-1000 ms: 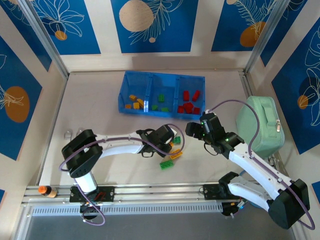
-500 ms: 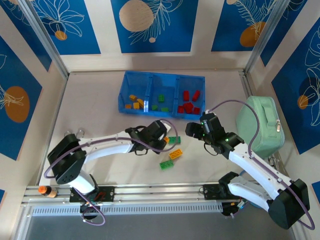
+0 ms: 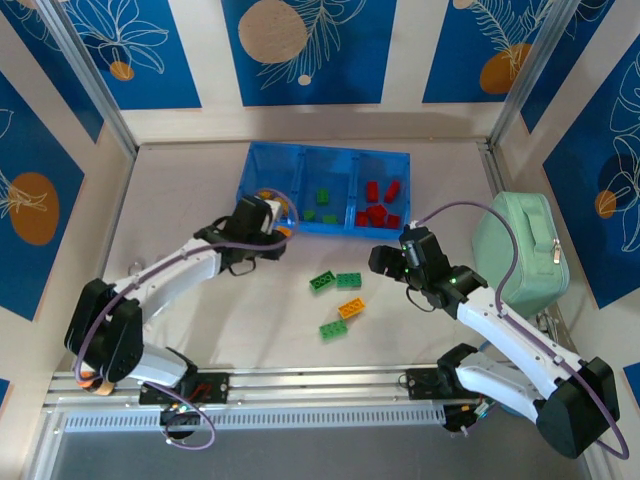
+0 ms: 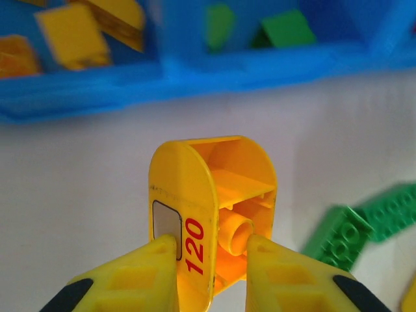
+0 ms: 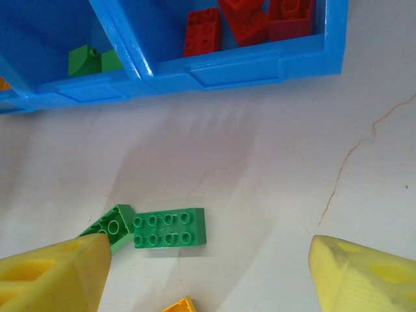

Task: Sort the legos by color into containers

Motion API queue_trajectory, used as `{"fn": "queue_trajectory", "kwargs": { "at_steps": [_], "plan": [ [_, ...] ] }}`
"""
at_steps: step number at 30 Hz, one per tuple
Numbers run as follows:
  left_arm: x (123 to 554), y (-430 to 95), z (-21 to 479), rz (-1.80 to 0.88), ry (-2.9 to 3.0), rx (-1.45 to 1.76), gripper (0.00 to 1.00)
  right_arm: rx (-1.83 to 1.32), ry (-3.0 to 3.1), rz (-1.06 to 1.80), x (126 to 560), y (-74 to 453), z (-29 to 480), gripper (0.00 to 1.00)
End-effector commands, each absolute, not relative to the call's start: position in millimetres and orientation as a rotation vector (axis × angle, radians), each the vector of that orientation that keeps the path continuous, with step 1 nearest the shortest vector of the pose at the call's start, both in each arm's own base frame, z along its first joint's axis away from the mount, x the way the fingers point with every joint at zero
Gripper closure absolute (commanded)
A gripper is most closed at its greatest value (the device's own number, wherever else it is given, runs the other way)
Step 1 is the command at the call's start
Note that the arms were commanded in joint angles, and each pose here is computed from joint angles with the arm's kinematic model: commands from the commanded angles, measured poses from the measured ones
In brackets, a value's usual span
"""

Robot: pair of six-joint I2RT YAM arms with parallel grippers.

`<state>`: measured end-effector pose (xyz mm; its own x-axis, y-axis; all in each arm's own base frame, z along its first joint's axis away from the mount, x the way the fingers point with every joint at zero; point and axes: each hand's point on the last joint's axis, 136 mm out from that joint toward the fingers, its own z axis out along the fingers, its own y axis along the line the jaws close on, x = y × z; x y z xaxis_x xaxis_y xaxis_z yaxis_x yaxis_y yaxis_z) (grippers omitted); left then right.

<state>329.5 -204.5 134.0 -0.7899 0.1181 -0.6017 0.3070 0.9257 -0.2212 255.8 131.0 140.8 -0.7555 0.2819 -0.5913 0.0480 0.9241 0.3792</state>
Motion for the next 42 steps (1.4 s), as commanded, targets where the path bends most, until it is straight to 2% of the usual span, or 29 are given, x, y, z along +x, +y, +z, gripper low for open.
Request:
{"fn": "queue_trajectory", "kwargs": {
  "at_steps": [1,5,11,17,20,26,34,42],
  "plan": [
    [361,-188,165,-0.465,2.421,0.18,0.75,0.227,2.421,0.491,252,139,135,0.2],
    [403,-162,173,-0.427,2.394,0.058,0.75,0.212,2.433,0.493,250,145,132,0.2],
    [449,-155,167,-0.361,2.414,-0.002,0.75,0.179,2.433,0.488,249,152,139,0.2],
    [476,-156,172,-0.342,2.403,-0.016,0.7,0.148,2.439,0.454,246,152,142,0.16],
    [483,-156,184,-0.343,2.38,-0.012,0.63,0.134,2.447,0.451,243,154,141,0.15],
    [473,-162,207,-0.404,2.331,-0.006,0.51,0.125,2.462,0.437,241,157,136,0.12],
    [429,-163,214,-0.422,2.298,0.006,0.49,0.053,2.533,0.392,247,172,124,0.09],
    [368,-165,174,-0.421,2.371,0.052,0.49,-0.097,2.751,0.283,255,207,93,0.06]
  ]
}}
